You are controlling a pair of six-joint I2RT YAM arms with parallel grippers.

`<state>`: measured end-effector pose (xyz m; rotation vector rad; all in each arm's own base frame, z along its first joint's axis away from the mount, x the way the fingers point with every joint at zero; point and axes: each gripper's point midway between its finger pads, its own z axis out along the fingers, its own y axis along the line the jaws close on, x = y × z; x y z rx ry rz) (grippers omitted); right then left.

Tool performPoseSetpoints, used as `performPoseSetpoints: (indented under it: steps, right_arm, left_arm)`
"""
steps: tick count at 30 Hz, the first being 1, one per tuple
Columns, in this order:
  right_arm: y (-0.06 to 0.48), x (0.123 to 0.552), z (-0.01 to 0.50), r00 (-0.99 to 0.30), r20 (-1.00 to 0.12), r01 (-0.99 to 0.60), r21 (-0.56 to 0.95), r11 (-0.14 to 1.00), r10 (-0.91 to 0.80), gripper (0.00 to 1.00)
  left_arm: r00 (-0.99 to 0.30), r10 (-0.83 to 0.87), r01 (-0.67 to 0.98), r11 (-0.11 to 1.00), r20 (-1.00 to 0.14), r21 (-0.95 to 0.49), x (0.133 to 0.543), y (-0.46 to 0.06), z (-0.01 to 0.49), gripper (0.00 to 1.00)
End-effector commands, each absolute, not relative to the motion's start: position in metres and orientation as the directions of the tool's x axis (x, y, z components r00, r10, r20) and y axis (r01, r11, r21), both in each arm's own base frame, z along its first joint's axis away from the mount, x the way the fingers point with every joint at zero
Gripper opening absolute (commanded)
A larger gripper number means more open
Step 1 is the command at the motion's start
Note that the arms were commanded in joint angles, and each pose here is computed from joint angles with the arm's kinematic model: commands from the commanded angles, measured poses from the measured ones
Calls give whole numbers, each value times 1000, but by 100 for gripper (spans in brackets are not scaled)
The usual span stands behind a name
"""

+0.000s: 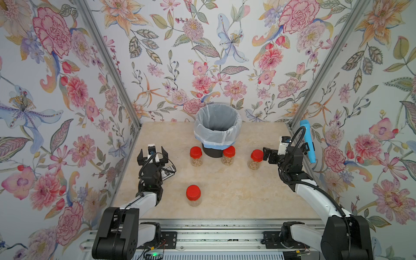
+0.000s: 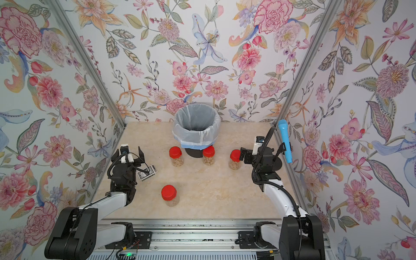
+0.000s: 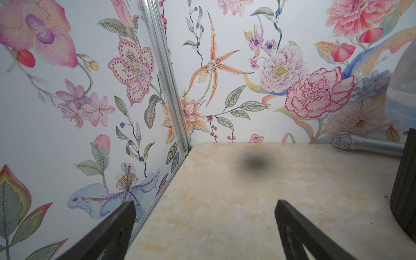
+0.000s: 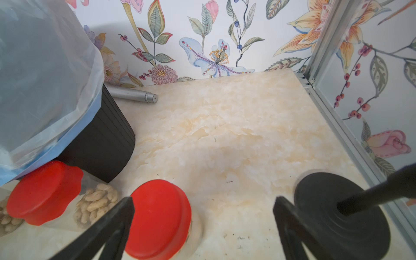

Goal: Empty moldy peanuts from jars
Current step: Move the trash bin to the center of the board.

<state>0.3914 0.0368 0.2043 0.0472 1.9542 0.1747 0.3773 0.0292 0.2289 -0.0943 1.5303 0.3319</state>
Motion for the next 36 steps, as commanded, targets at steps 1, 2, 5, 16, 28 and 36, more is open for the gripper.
performPoseSetpoints:
  steps: [1,2,5,16,28,36]
  right_arm:
    - [47,398,222,-377,-915,-77,186,979,144,100]
    - [50,401,227,-374,-915,-82,192,978,148,100]
    - [58,411,239,-380,-911,-95,212,973,161,100]
    - [91,469,265,-429,-870,-107,317,942,244,94]
    - [91,505,275,-413,-871,-37,309,950,267,93]
    - [91,511,267,-427,-869,-37,295,955,252,94]
  left_arm:
    - [-3,101,-195,976,-995,99,390,14,250,100]
    - [-8,80,-181,980,-997,80,394,12,257,100]
    - [-30,42,-123,991,-999,45,410,1,281,100]
    - [-186,16,116,993,-982,-6,493,-68,356,100]
    - [-364,68,307,950,-929,-51,555,-149,343,97]
    - [-455,135,383,922,-880,-57,571,-198,324,95]
